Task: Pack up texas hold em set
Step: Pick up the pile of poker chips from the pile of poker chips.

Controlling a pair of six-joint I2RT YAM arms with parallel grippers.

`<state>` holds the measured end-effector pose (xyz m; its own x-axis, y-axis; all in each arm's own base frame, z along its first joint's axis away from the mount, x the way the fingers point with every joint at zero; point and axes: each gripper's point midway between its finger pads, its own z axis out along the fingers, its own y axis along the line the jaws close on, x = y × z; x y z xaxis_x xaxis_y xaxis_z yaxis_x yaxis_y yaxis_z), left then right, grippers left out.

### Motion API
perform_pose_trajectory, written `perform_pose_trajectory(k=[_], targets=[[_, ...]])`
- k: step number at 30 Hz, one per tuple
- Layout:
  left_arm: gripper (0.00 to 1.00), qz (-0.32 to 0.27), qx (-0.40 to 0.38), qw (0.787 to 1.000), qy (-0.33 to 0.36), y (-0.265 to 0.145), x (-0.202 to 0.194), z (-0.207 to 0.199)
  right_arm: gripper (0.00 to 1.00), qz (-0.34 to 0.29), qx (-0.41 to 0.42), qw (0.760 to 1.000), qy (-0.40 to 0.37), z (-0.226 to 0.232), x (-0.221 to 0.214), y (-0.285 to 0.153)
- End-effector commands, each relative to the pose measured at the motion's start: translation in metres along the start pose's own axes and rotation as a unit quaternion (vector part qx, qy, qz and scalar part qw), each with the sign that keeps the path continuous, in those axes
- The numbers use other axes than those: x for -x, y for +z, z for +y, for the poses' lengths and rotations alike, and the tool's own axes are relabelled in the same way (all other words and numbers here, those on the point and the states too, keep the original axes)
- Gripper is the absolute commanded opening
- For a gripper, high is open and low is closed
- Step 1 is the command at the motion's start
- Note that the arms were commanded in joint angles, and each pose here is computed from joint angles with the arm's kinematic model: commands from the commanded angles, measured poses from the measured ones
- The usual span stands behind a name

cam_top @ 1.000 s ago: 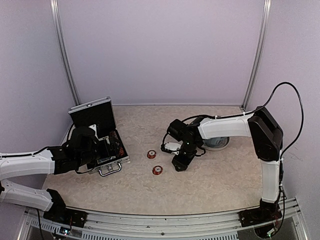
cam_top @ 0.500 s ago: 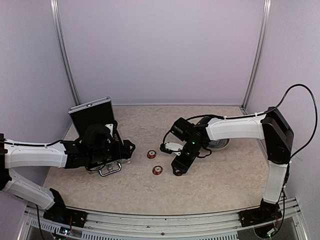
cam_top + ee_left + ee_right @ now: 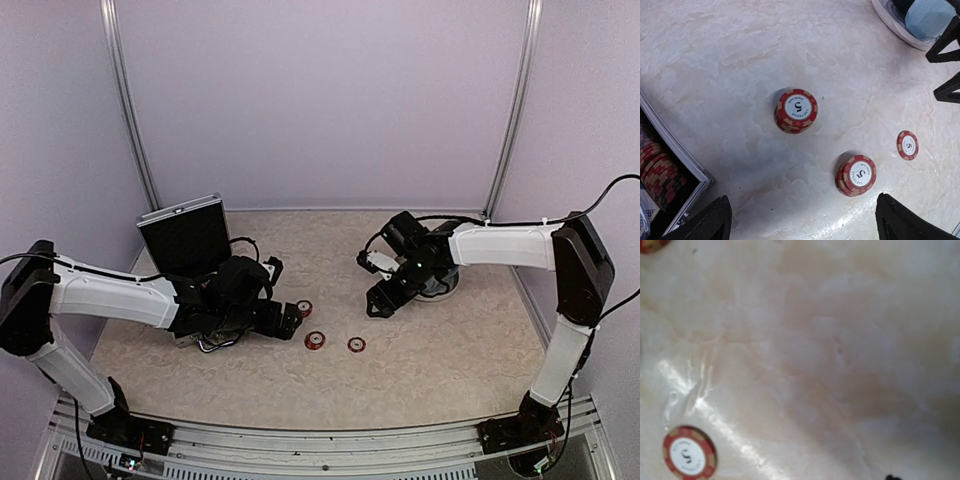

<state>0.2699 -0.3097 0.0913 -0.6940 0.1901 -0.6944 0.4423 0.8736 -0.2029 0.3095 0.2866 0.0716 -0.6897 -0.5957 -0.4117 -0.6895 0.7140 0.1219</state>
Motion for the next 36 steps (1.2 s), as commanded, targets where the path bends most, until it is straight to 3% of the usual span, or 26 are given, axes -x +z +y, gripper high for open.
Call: perform_pose_trajectory(k=[1, 6, 12, 26, 36], targets=[[0.99, 0.009, 0.028, 1.0, 0.007, -0.004, 0.003, 0.007, 0.73, -0.035, 0.001, 0.999, 0.009, 0.001, 0.01, -0.01], [0.99, 0.021, 0.013, 1.0, 0.013, -0.005, -0.002, 0.002, 0.73, -0.05, 0.032, 0.998, -0.001, 0.015, 0.015, -0.011], [0.99, 0.015, 0.027, 0.999, -0.023, -0.017, -0.005, 0.019, 0.84, -0.06, 0.062, 0.995, -0.054, 0.066, 0.031, -0.003], [0.99, -0.044, 0.066, 0.988, -0.129, -0.069, 0.011, 0.074, 0.88, 0.043, 0.055, 0.988, -0.136, 0.126, 0.029, 0.06], [0.99, -0.065, 0.053, 0.987, -0.141, -0.081, 0.018, 0.082, 0.78, 0.089, 0.044, 0.982, -0.16, 0.139, 0.016, 0.082]])
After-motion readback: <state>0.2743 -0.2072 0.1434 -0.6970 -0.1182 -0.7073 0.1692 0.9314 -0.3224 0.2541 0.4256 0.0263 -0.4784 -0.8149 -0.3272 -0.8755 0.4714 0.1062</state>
